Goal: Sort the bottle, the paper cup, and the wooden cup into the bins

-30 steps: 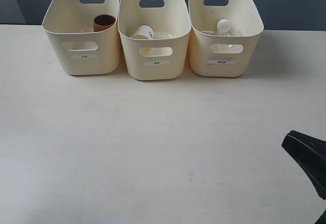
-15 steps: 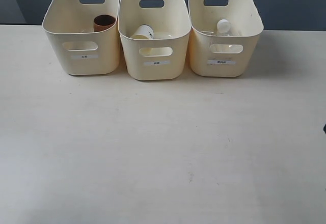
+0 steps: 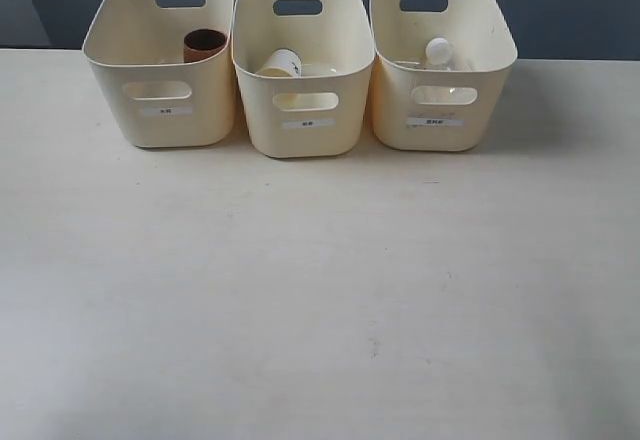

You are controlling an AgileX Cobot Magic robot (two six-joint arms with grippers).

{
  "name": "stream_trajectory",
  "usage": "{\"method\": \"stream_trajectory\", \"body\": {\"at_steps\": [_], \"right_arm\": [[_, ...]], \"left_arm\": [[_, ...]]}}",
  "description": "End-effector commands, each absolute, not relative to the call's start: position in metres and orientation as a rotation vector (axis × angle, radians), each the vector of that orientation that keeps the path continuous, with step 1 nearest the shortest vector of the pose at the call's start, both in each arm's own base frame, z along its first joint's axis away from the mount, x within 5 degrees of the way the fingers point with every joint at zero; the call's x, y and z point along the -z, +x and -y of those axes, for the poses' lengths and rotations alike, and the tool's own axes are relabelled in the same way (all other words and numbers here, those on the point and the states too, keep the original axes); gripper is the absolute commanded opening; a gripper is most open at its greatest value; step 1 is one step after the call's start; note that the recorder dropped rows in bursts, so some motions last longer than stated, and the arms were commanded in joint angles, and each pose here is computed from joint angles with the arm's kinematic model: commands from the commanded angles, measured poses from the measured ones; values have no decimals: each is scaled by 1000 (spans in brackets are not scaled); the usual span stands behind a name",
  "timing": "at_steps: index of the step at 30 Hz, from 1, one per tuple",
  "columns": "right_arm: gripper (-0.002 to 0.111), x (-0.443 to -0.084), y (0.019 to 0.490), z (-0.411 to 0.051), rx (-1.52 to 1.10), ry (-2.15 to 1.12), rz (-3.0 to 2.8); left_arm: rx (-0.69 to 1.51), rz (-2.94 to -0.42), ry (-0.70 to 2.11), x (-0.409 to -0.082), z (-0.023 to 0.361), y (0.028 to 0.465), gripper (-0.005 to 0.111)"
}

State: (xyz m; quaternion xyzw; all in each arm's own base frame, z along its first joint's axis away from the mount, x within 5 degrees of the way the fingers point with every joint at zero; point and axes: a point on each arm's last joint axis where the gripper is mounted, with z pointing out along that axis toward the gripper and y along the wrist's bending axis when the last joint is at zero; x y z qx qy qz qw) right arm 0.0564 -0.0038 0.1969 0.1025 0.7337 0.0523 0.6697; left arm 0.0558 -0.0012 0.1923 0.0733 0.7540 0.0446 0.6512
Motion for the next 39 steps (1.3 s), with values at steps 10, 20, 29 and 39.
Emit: {"method": "stream_trajectory", "body": {"at_steps": [10,20,29,39], "right_arm": [[-1,-202,56,6,33,114,-1602],[-1,-199,56,7,42,117,-1633],[-1,-199,56,5,-83,218,-1629],[-1,-199,56,5,-83,218,-1629]], "left_arm": [[-93,-1708,164,-192,1,56,0],[-93,-1708,164,-192,1,56,0],[-93,-1708,164,-192,1,56,0],[-93,-1708,164,-192,1,56,0]]}}
